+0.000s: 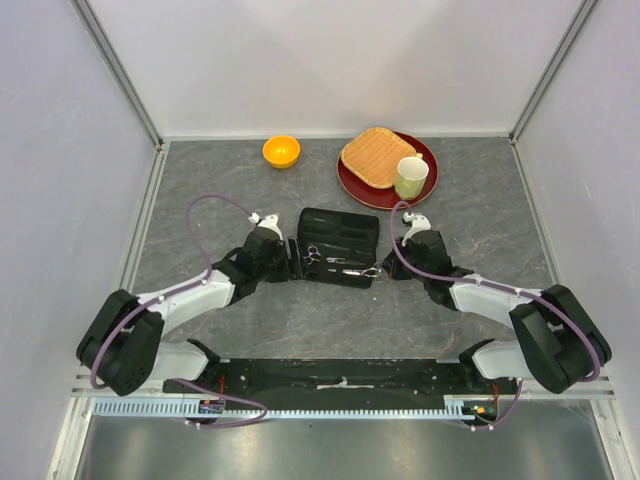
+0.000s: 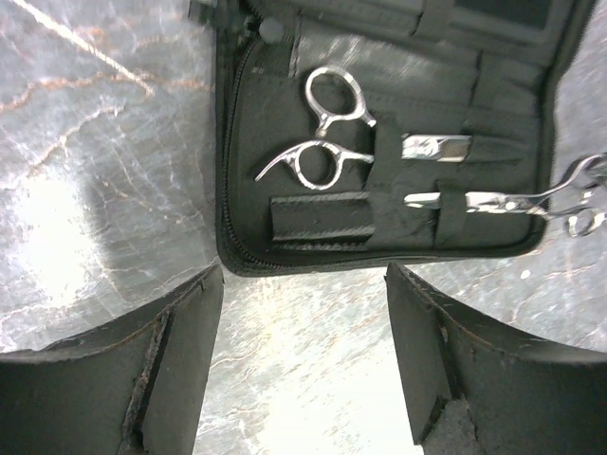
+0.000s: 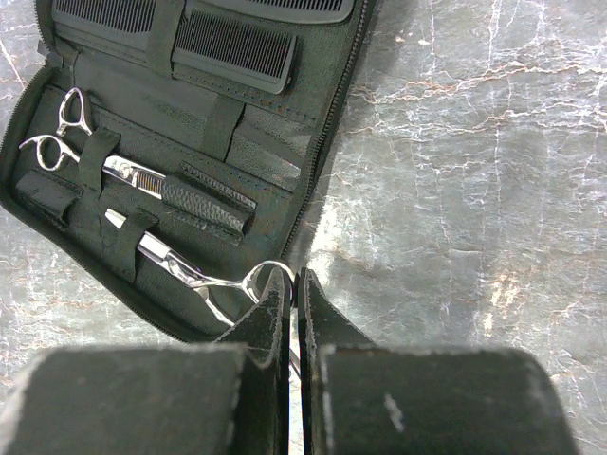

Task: Sort the hair-cutting tools

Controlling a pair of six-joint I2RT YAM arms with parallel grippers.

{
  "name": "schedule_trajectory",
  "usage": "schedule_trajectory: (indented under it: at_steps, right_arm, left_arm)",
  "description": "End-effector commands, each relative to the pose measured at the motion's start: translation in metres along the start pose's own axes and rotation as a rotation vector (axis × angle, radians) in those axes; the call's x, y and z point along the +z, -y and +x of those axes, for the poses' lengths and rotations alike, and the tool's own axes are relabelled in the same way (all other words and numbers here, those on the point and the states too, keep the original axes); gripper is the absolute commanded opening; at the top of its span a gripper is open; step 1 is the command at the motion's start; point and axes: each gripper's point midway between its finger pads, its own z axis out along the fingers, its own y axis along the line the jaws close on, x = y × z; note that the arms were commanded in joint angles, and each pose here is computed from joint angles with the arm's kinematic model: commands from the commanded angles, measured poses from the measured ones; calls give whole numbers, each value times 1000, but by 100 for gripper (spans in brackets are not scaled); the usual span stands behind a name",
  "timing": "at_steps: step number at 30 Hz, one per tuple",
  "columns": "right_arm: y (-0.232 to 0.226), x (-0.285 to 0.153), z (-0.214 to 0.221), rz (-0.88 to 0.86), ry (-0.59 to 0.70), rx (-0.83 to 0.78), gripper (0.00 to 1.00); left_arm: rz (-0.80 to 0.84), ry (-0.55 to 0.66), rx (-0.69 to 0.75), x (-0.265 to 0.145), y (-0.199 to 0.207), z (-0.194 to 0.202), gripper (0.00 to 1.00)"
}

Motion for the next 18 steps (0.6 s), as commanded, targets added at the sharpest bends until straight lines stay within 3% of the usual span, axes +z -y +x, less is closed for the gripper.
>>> schedule_trajectory:
  at_steps: [1, 8, 11, 12, 18]
  right_arm:
    - [-2, -1, -14, 1, 63, -27, 0]
    - [-6, 0, -12, -11, 54, -33, 0]
    - [-10, 0, -12, -25, 53, -34, 0]
    - [-12, 0, -13, -29, 55, -33, 0]
    - [-8, 4, -2, -15, 22, -32, 0]
  left_arm:
    - [38, 156, -30, -7, 12, -33, 77]
    - [-26, 78, -36, 21, 4, -22, 74]
    - [-55, 28, -39, 33, -2, -10, 63]
    - [-60, 12, -37, 35, -3, -5, 54]
    - [-116, -70, -27, 43, -20, 24, 35]
